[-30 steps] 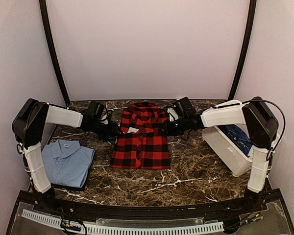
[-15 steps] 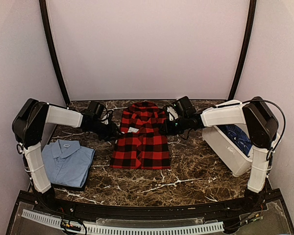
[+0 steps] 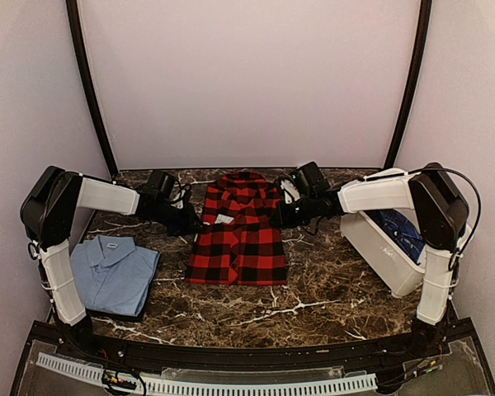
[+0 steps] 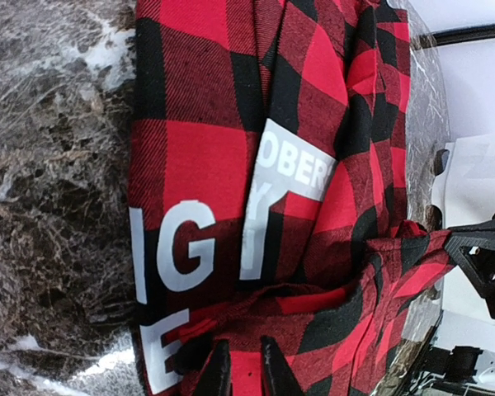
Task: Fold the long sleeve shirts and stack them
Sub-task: Smooth out the 2/3-rectangle-folded shirt at the center of the board.
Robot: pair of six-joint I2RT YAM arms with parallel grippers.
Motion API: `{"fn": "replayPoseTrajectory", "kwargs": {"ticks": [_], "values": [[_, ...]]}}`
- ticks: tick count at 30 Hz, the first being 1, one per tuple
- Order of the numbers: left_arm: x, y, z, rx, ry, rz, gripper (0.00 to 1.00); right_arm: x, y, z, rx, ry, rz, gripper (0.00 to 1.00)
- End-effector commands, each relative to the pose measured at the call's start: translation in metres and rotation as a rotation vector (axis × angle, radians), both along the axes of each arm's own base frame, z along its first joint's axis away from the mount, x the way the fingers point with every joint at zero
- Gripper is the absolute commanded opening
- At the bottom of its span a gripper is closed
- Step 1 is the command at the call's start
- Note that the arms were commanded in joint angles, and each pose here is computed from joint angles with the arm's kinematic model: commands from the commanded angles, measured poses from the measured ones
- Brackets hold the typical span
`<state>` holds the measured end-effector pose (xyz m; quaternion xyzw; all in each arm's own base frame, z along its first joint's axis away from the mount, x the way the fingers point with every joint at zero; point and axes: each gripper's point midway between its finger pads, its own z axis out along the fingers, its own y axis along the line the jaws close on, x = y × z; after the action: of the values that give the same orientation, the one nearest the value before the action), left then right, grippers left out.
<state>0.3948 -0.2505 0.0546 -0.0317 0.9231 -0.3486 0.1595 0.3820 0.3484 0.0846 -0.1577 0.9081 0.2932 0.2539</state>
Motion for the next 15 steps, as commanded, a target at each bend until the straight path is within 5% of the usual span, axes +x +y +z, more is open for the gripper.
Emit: {"fn": "replayPoseTrajectory", "kwargs": {"ticks": [1, 8, 15], "values": [[0.001, 0.007, 0.012, 0.015, -0.049, -0.003, 0.15, 0.010, -0.001, 0.013, 0.001, -0.042, -0.004, 0.01], [0.004, 0.020, -0.003, 0.107, -0.046, 0.023, 0.32, 0.009, -0.001, 0.012, -0.001, -0.040, -0.003, 0.00], [0.005, 0.020, -0.012, 0.120, -0.039, 0.020, 0.34, 0.009, -0.001, 0.010, -0.002, -0.035, -0.005, 0.00]]}}
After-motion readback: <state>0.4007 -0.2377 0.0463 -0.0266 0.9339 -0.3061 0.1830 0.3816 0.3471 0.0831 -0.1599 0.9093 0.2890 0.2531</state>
